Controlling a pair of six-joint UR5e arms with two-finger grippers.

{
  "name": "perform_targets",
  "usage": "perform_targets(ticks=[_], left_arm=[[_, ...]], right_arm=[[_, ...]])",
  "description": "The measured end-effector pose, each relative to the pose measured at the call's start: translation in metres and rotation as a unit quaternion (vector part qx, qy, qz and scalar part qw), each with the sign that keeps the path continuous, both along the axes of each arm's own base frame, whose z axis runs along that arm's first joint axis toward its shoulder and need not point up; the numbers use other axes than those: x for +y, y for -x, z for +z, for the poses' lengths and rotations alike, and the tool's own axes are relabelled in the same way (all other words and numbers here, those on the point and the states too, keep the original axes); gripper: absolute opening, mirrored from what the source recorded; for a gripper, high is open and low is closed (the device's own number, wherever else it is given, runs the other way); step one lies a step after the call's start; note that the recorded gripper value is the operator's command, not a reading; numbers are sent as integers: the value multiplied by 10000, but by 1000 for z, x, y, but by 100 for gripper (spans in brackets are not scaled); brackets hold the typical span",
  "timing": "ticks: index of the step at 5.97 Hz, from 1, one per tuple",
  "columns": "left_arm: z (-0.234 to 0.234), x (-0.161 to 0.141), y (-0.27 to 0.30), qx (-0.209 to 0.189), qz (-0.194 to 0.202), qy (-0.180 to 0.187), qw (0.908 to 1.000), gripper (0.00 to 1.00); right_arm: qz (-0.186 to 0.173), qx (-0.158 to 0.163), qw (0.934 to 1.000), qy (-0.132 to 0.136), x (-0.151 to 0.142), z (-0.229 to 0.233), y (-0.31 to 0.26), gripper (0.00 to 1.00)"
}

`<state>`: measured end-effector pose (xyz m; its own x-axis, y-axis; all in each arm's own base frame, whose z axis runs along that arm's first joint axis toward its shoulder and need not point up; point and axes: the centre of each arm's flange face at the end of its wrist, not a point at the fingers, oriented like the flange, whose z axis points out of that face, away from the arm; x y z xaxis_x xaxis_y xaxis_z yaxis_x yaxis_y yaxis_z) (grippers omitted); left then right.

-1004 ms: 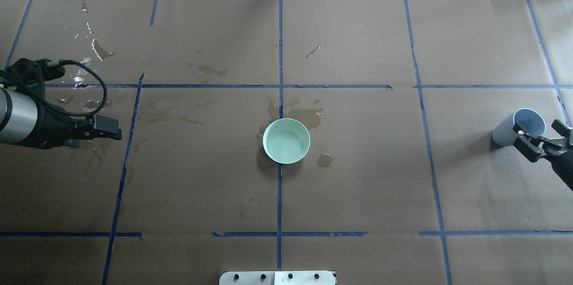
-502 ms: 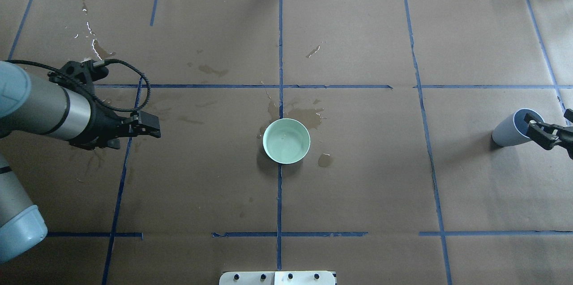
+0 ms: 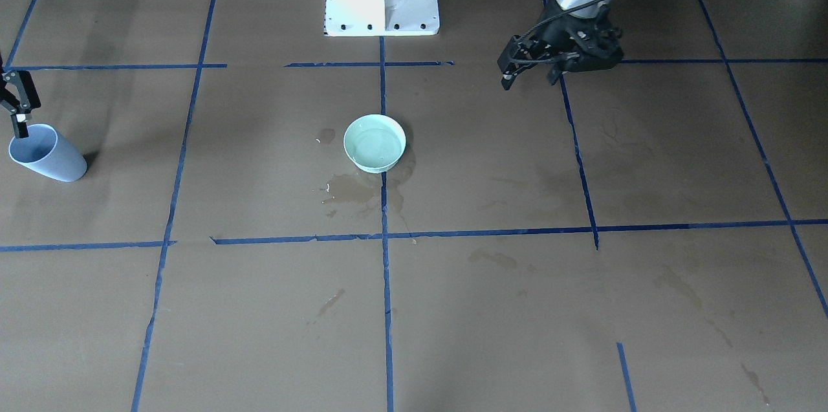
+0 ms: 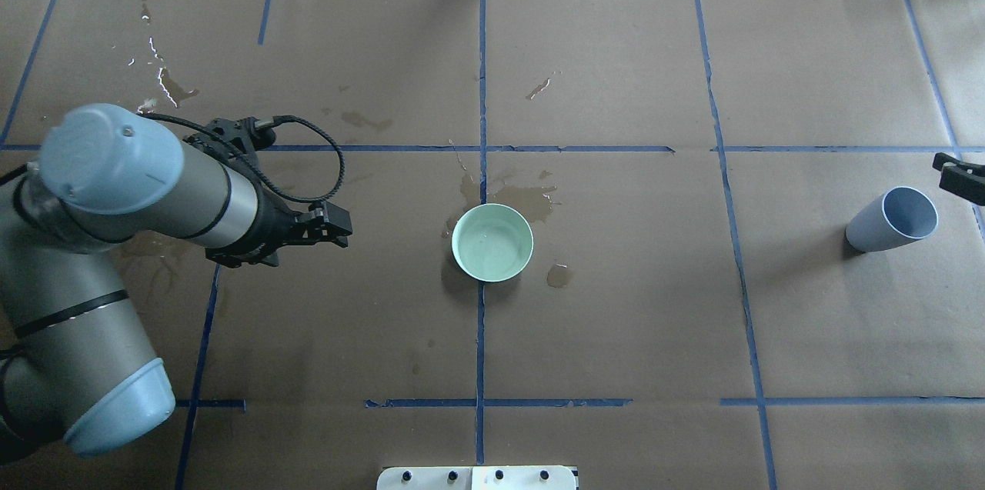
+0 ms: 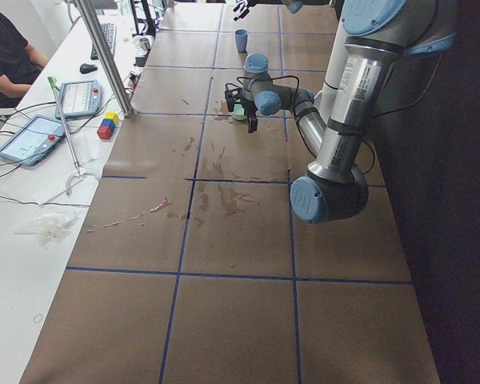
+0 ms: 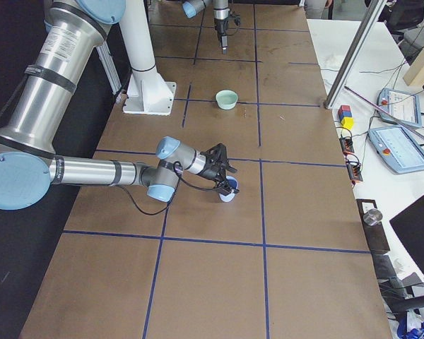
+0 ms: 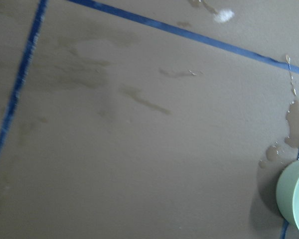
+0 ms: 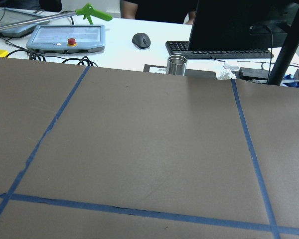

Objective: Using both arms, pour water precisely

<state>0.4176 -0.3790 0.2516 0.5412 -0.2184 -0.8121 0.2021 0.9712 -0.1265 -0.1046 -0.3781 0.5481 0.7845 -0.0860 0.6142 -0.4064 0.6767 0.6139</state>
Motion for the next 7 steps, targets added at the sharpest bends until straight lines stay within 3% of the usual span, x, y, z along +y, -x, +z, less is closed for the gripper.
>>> perform_targets(ticks=[2,4,5,7], left_arm=[[-16,-6,-60,-118,58,-59,9999,100],[-41,-25,-112,-167,104,-13,9998,100],[-50,-32,-134,-199,102,75,9997,94],[-58,-43,-164,-287,67,230,9993,72]], right_arm=[[-495,106,9972,553,-48,-45,-56,100],[-1391,113,9852,990,-66,-59,-105,100],[-1776,84,9771,1164,-63,-53,-115,100],[-2407,-107,9613,1336,-55,-46,-131,100]])
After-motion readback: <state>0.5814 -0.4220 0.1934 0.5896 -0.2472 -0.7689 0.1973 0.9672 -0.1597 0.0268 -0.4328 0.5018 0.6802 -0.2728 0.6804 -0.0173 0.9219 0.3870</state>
